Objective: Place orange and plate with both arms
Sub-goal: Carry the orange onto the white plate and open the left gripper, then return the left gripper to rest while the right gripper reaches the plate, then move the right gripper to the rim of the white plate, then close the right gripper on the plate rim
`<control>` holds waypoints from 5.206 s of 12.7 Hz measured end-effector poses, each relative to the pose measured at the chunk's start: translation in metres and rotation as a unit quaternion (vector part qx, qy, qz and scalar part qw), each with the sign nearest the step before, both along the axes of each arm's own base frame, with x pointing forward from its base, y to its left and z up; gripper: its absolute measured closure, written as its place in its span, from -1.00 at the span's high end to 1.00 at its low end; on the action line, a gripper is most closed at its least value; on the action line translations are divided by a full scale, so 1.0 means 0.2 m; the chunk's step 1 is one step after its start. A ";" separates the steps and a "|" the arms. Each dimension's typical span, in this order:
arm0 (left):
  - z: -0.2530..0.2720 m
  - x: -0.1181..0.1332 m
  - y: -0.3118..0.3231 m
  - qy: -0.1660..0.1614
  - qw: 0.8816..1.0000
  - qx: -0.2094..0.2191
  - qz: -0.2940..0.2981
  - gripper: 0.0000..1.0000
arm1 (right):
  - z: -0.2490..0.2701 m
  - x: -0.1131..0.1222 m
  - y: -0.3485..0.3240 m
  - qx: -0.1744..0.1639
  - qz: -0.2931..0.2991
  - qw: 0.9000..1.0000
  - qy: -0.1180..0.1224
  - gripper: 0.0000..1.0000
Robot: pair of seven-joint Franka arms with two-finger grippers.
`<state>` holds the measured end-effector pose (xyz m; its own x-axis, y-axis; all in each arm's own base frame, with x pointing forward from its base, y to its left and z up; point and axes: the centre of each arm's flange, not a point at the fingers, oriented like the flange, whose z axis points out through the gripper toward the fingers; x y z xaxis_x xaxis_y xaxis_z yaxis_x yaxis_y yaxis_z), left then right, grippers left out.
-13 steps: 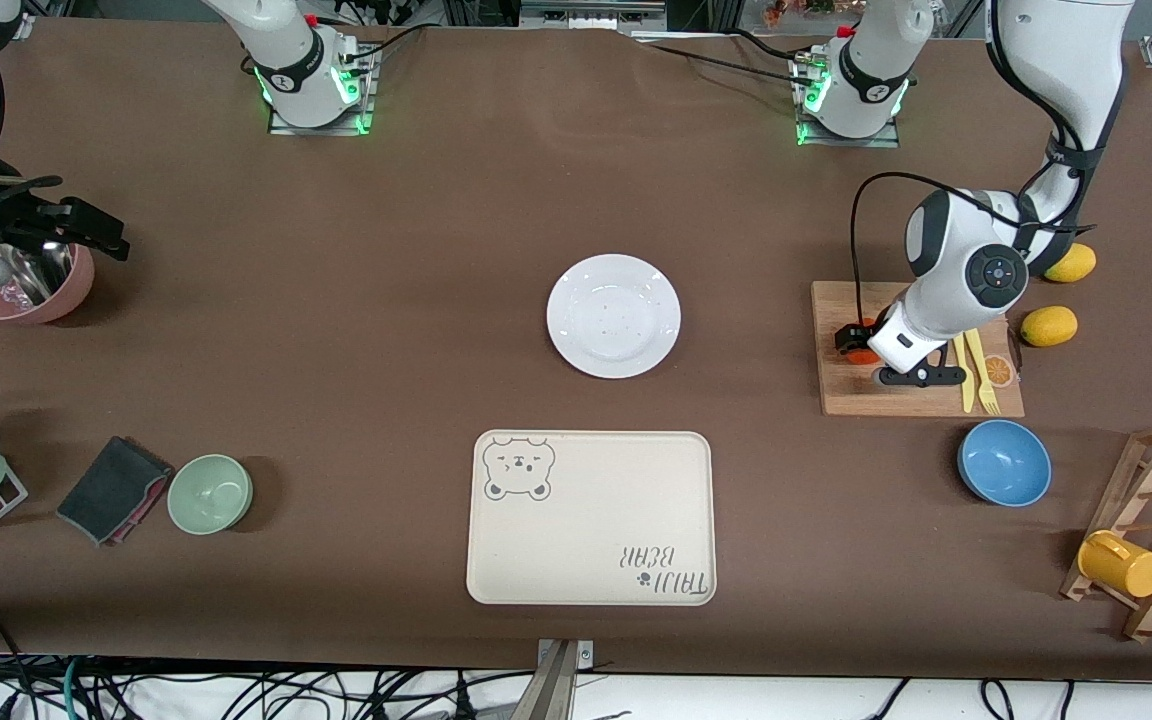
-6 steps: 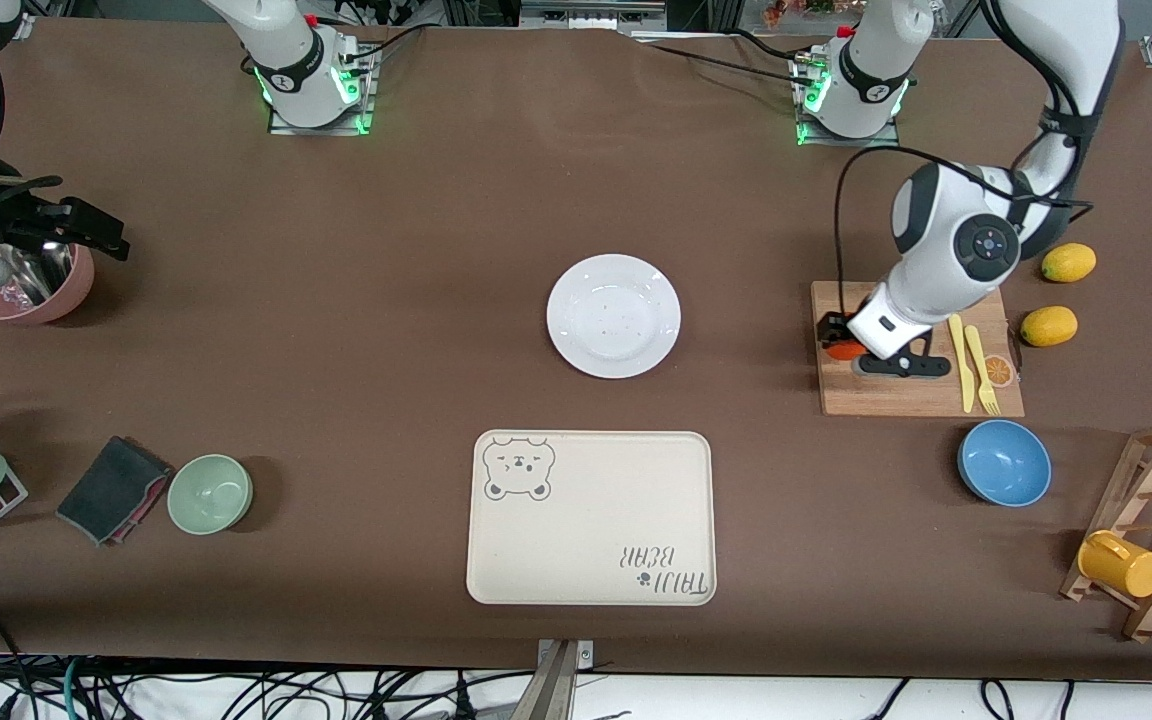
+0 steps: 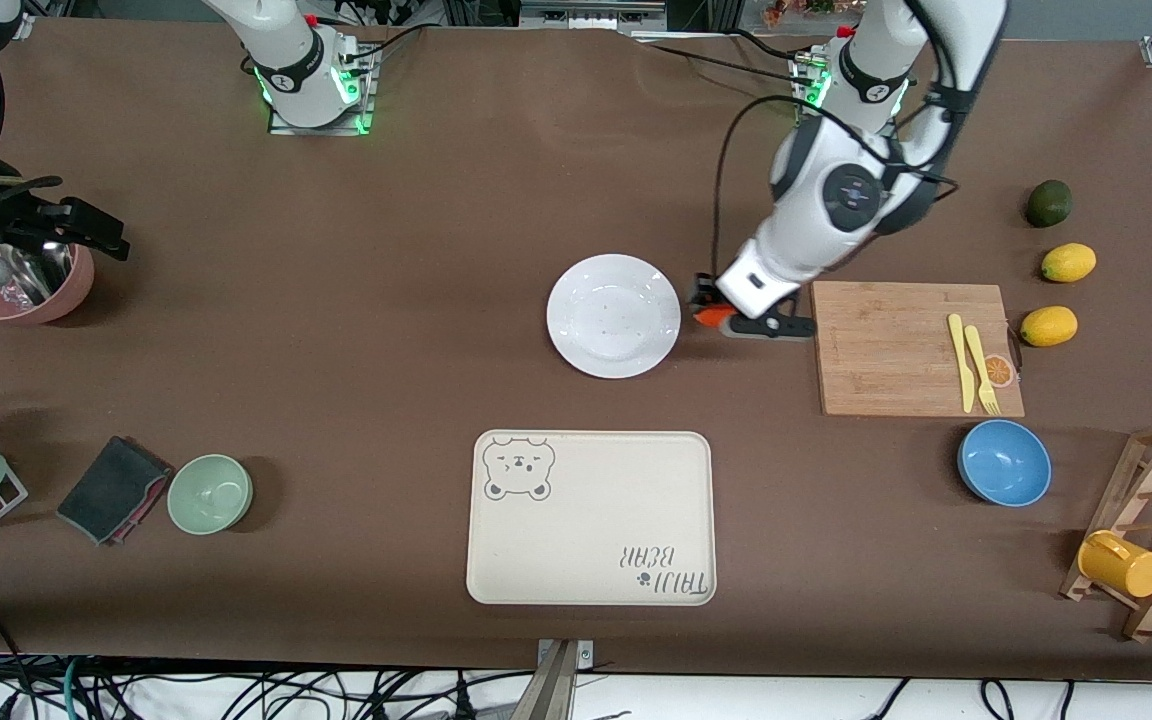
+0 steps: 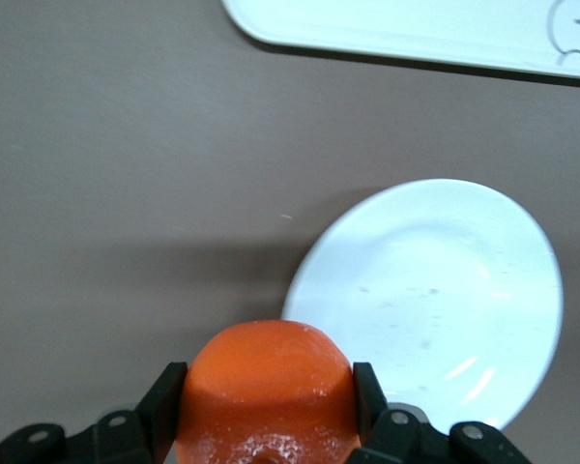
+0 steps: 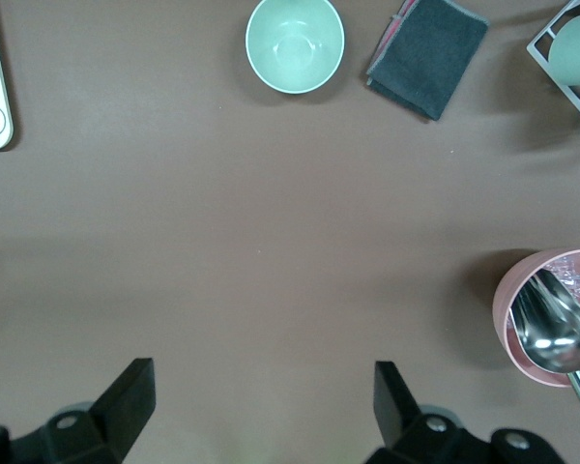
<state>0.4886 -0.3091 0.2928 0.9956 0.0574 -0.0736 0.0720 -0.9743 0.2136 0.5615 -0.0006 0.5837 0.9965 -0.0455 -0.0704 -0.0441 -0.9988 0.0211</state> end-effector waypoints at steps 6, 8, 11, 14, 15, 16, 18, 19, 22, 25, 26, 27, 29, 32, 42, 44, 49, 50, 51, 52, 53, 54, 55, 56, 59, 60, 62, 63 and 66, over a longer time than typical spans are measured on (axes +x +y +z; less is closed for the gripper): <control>-0.40 -0.18 -0.65 0.016 0.999 0.014 0.032 0.48 | 0.00 0.00 0.00 0.000 0.000 1.000 0.000 1.00; -0.45 -0.15 -0.63 0.017 0.999 0.019 0.039 0.48 | 0.00 0.00 0.00 0.000 0.000 1.000 0.000 1.00; -0.46 -0.13 -0.62 0.017 0.999 0.021 0.043 0.47 | 0.00 0.00 0.00 0.000 0.000 1.000 0.000 1.00; -0.43 -0.05 -0.57 0.006 0.998 0.020 0.057 0.81 | 0.00 0.00 0.00 0.000 0.000 1.000 0.000 1.00; -0.38 0.01 -0.55 -0.002 0.998 0.015 0.066 0.98 | 0.00 0.00 0.00 0.000 0.000 1.000 0.000 1.00; -0.30 0.07 -0.50 -0.010 0.997 0.009 0.078 0.98 | 0.00 0.00 0.00 0.000 0.000 1.000 0.000 1.00; -0.05 0.21 -0.33 -0.005 0.994 0.001 0.106 1.00 | 0.00 0.00 0.00 0.000 0.000 1.000 0.000 1.00; 0.09 0.28 -0.19 0.001 0.992 -0.003 0.124 1.00 | 0.00 0.00 0.00 0.000 0.000 1.000 0.000 1.00; 0.53 0.41 0.36 0.040 0.985 -0.004 0.170 1.00 | -0.01 0.00 0.00 0.000 0.000 1.000 0.001 1.00; 0.81 0.39 0.86 0.047 0.991 0.025 0.119 1.00 | -0.08 0.03 0.01 0.000 0.006 1.000 0.016 1.00; 0.88 0.36 0.96 0.041 0.994 0.044 0.093 1.00 | -0.13 0.04 0.02 0.003 0.013 0.999 0.030 1.00; 0.95 0.33 1.05 0.035 0.995 0.062 0.065 1.00 | -0.19 0.04 0.04 0.018 0.018 0.998 0.050 1.00; 1.08 0.28 1.18 0.020 0.996 0.091 0.014 1.00 | -0.33 0.06 0.13 0.069 0.029 0.993 0.091 1.00; 1.33 0.21 1.31 0.004 0.994 0.110 -0.025 1.00 | -0.66 0.13 0.43 0.136 0.046 0.979 0.142 1.00; 1.62 0.37 1.43 -0.039 0.994 0.106 0.002 1.00 | -1.61 -0.22 1.14 0.281 -0.012 0.955 0.097 1.00; 1.66 0.35 1.46 -0.033 0.994 0.104 0.005 1.00 | -1.72 -0.29 1.25 0.300 -0.028 0.949 0.094 1.00; 1.67 0.36 1.45 -0.031 0.995 0.094 0.005 1.00 | -1.97 -0.29 1.49 0.350 -0.054 0.930 0.100 1.00; 1.67 0.36 1.45 -0.031 0.995 0.093 0.005 1.00 | -2.00 -0.28 1.52 0.351 -0.054 0.930 0.097 1.00; 1.67 0.36 1.45 -0.031 0.995 0.093 0.005 1.00 | -2.01 -0.27 1.56 0.351 -0.052 0.930 0.094 1.00; 1.67 0.36 1.45 -0.031 0.995 0.093 0.006 1.00 | -2.03 -0.26 1.60 0.352 -0.050 0.931 0.090 1.00; 1.67 0.36 1.45 -0.031 0.995 0.093 0.006 1.00 | -2.04 -0.25 1.64 0.353 -0.046 0.930 0.086 1.00; 1.67 0.36 1.45 -0.031 0.995 0.093 0.006 1.00 | -2.05 -0.24 1.68 0.356 -0.043 0.930 0.085 1.00; 1.67 0.36 1.45 -0.031 0.995 0.093 0.006 1.00 | -2.06 -0.23 1.71 0.358 -0.041 0.929 0.085 1.00; 1.67 0.36 1.45 -0.031 0.995 0.092 0.006 1.00 | -2.08 -0.23 1.73 0.359 -0.039 0.929 0.086 1.00; 1.67 0.36 1.45 -0.031 0.995 0.092 0.006 1.00 | -2.11 -0.22 1.79 0.361 -0.037 0.928 0.084 1.00; 1.67 0.36 1.45 -0.031 0.995 0.092 0.006 1.00 | -2.11 -0.21 1.81 0.361 -0.035 0.929 0.081 1.00; 1.67 0.36 1.45 -0.031 0.995 0.092 0.006 1.00 | -2.13 -0.21 1.85 0.361 -0.033 0.929 0.077 0.99; 1.67 0.36 1.45 -0.031 0.995 0.092 0.006 1.00 | -2.13 -0.21 1.85 0.361 -0.033 0.929 0.075 0.89; 1.67 0.36 1.45 -0.031 0.995 0.092 0.006 1.00 | -2.13 -0.20 1.86 0.364 -0.015 0.929 0.067 0.40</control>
<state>0.5612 -0.0193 0.6260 0.9971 0.0758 0.0004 0.0758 -0.9965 0.0365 0.5207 0.3710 0.1582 0.9758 0.0356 -0.2159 -0.1170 -0.7487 -0.6525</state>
